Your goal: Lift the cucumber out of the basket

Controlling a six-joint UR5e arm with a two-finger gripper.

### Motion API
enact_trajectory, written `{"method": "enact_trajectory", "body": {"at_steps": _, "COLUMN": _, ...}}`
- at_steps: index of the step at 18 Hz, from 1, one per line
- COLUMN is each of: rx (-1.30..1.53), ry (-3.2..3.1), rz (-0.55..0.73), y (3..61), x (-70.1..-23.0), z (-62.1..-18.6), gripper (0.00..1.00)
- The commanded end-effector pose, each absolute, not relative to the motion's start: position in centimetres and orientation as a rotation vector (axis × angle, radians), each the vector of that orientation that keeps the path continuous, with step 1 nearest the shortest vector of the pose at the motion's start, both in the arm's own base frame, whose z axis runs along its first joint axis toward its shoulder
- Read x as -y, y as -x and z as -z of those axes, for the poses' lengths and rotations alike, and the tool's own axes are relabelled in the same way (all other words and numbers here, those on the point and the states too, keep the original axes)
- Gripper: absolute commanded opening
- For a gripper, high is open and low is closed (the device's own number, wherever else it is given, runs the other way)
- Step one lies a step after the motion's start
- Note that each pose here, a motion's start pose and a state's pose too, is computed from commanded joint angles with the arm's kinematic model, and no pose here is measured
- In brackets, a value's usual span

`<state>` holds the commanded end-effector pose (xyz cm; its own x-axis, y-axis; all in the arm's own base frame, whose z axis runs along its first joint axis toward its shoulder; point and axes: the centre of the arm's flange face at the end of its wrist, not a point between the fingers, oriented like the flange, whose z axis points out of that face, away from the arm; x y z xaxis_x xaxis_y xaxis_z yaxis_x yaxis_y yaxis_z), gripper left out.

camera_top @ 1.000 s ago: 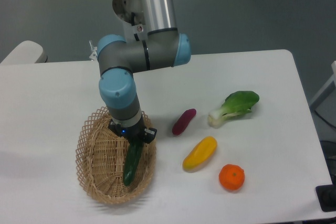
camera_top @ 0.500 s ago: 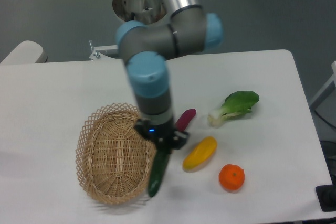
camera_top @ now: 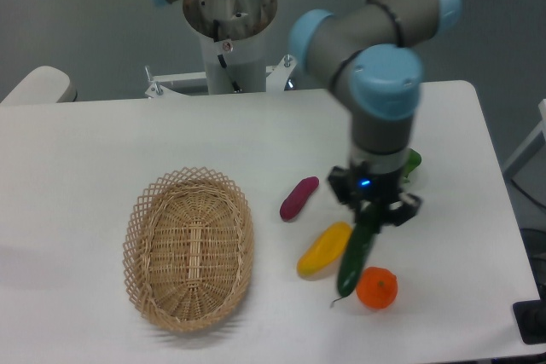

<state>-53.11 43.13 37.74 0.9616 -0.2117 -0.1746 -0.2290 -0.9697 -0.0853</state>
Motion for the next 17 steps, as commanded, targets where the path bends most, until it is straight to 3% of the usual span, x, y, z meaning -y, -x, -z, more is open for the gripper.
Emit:
{"method": "enact_trajectory", "body": {"at_steps": 7, "rx": -0.581, "ry": 3.011, "rz": -0.226, "y": 56.1, "x": -38.7, "z": -37.3, "gripper": 0.3}}
{"method": "enact_trajectory", "body": {"at_steps": 17, "rx": -0.594, "ry": 3.015, "rz": -0.224, "y": 56.1, "x": -38.7, "z": -37.2, "gripper": 0.3}}
